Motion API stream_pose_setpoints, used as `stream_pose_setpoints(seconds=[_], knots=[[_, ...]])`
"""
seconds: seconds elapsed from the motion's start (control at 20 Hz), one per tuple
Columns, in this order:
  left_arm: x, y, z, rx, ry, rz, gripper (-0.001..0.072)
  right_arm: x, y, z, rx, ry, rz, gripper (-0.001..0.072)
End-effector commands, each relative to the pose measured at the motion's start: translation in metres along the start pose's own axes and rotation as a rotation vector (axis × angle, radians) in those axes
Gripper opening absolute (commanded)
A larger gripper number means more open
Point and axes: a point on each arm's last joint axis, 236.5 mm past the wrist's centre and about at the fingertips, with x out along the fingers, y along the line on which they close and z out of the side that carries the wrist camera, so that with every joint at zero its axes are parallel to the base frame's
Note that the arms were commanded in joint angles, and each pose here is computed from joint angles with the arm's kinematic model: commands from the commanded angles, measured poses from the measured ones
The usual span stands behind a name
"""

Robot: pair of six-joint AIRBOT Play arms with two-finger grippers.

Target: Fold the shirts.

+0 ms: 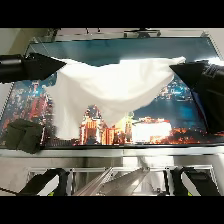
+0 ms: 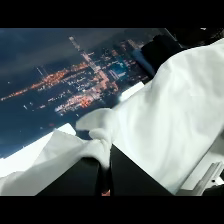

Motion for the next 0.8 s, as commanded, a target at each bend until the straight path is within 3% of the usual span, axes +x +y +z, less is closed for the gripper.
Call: stream_pose_setpoints(seconds=[0.0,0.45,0.5,0.55,0.6,0.65,0.7,0.75], knots=[[0.03,0.028,-0.004,0.006,0.042,0.056,-0.0001,0.017,-0.035,-0.028,0.087,0.083,-0.044,0.0013],[0.22,0.186,-0.119,-0.102,0.351,0.109,0.0,0.145,-0.177,-0.22,0.554,0.491,-0.107,0.0014],[0.229,0.205,-0.124,-0.126,0.347,0.127,0.0034,0.153,-0.194,-0.239,0.595,0.505,-0.135,0.0014],[0.231,0.219,-0.124,-0.138,0.345,0.137,0.0309,0.158,-0.209,-0.252,0.628,0.508,-0.165,0.0014],[0.23,0.23,-0.118,-0.145,0.341,0.139,0.0637,0.161,-0.224,-0.262,0.651,0.51,-0.192,0.0014],[0.224,0.236,-0.112,-0.157,0.345,0.135,0.0715,0.16,-0.231,-0.266,0.665,0.509,-0.203,0.0026],[0.211,0.235,-0.107,-0.167,0.368,0.116,0.0718,0.158,-0.238,-0.262,0.666,0.501,-0.208,0.0172],[0.197,0.233,-0.105,-0.196,0.399,0.101,0.0717,0.152,-0.243,-0.253,0.644,0.492,-0.194,0.0431]])
